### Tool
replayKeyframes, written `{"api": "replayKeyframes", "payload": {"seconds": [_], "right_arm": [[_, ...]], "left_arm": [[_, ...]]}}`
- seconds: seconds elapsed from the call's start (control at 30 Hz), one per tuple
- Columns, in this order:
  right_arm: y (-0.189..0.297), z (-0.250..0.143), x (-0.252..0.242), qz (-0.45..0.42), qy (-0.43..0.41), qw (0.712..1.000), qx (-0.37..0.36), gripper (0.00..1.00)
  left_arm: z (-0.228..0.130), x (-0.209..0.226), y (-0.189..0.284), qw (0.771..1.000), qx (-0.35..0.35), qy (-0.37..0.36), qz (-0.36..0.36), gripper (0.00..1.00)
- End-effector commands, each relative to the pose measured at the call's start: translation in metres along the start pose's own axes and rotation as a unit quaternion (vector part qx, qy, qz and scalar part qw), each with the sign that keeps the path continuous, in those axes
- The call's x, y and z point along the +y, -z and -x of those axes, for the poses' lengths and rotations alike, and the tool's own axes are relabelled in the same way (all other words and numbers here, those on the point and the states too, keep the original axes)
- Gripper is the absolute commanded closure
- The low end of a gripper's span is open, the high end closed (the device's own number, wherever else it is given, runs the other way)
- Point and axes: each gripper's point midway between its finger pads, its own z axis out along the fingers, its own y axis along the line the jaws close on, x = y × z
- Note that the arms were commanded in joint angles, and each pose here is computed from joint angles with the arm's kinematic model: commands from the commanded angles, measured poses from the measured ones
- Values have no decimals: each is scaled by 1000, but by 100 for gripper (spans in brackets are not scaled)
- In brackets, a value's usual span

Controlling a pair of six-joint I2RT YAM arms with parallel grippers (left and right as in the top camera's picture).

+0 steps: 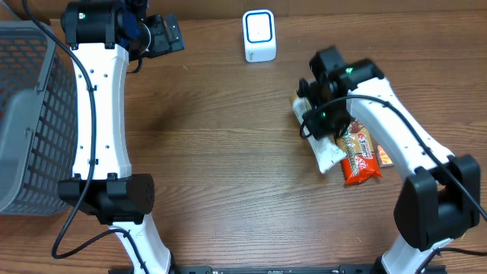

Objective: Scan the item barcode
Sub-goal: 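Carry the white tube right and release it beside the spaghetti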

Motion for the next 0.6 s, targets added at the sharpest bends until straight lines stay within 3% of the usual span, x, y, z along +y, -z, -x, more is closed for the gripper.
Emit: {"api": "replayKeyframes", "payload": {"seconds": [0.0, 0.03, 0.1, 0.13, 0.17, 0.23, 0.37, 0.57], "right_arm": [[-1, -7, -29, -33, -32, 999, -9, 85], [-4, -9, -33, -34, -38, 999, -7, 80], [-6, -14, -42, -33, -52, 998, -3, 42], [-6, -15, -45, -34, -60, 998, -2, 16], [-5, -15, -48, -34, -75, 997, -4, 7], [1, -13, -48, -30, -90, 995, -10, 0], [38, 3, -42, -19, -85, 995, -49, 0], [179, 40, 13, 59, -33, 973, -221, 0]], "left_arm": [[1, 0, 0, 1000, -1, -7, 2, 0], [1, 0, 0, 1000, -1, -7, 2, 0], [1, 0, 0, 1000, -1, -7, 2, 0], [1, 0, 0, 1000, -1, -7, 2, 0], [1, 0, 0, 1000, -1, -7, 2, 0], [1, 0, 0, 1000, -1, -7, 2, 0], [1, 0, 0, 1000, -1, -7, 2, 0], [1, 0, 0, 1000, -1, -7, 2, 0]]}}
